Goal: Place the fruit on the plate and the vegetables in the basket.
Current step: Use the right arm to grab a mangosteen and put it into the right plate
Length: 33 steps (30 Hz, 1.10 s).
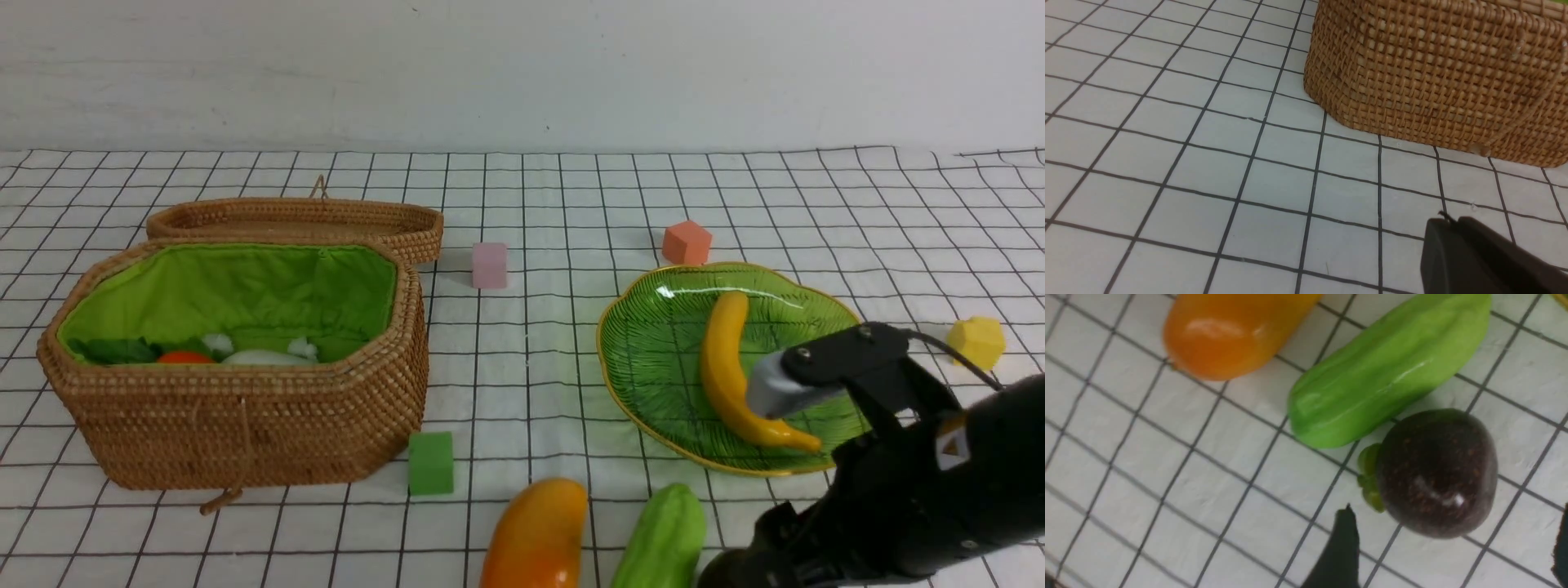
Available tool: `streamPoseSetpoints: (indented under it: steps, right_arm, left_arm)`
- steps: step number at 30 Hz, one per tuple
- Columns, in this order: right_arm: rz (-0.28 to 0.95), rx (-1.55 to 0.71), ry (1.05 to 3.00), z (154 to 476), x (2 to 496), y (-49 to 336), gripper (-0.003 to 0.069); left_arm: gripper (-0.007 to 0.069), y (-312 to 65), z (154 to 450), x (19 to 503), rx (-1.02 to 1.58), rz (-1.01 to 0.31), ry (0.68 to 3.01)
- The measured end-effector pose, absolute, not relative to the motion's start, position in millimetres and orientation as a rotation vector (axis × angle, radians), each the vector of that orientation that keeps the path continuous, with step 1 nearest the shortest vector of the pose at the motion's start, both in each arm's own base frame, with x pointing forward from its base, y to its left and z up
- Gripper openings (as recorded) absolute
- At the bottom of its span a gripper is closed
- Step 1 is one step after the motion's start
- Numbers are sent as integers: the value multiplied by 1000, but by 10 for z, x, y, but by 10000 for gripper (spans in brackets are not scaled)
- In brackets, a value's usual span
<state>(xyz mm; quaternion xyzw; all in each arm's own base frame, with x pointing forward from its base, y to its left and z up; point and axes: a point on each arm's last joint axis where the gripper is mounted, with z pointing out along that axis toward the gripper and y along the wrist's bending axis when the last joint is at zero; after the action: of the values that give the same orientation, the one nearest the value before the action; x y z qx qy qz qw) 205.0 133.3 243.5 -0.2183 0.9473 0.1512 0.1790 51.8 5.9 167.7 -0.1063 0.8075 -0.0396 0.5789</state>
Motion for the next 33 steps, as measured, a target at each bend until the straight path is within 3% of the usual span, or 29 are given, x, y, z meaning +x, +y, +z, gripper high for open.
streamPoseSetpoints:
  steps: [5, 8, 9, 12, 16, 19, 20, 21, 22, 26, 30, 33]
  right_arm:
    - [348, -550, 2796, 2094, 2236, 1392, 661]
    - [335, -557, 2858, 1873, 2313, 1442, 607]
    - [332, -583, 2884, 1800, 2326, 1457, 547]
    - [346, -613, 2891, 1810, 2323, 1468, 540]
    - [324, -650, 2921, 1950, 2263, 1433, 540]
    - [229, -656, 2871, 2262, 2284, 1370, 540]
    - [150, -640, 2805, 2497, 2343, 1331, 540]
    - [136, -647, 2801, 2505, 2341, 1320, 540]
    - [49, -627, 2703, 2760, 2436, 1286, 540]
    - [-96, -579, 2535, 3065, 2696, 1238, 540]
    - [-114, -470, 2519, 3041, 2990, 1165, 540]
    - [-96, -357, 2583, 2783, 3347, 1052, 540]
  left_arm:
    - [18, 59, 1677, 518, -249, -93, 1888]
    - [21, 59, 1677, 518, -249, -93, 1888]
    - [22, 59, 1677, 518, -249, -93, 1888]
    - [25, 59, 1677, 518, -249, -93, 1888]
    - [27, 59, 1677, 518, -249, -93, 1888]
    - [28, 59, 1677, 518, -249, -93, 1888]
    - [28, 59, 1677, 518, -249, -93, 1888]
    - [28, 59, 1677, 518, -249, -93, 1888]
    - [28, 59, 1677, 518, -249, -93, 1888]
    - [28, 59, 1677, 518, -249, -93, 1888]
    - [29, 59, 1677, 518, -249, -93, 1888]
    - [33, 59, 1677, 518, -249, -93, 1888]
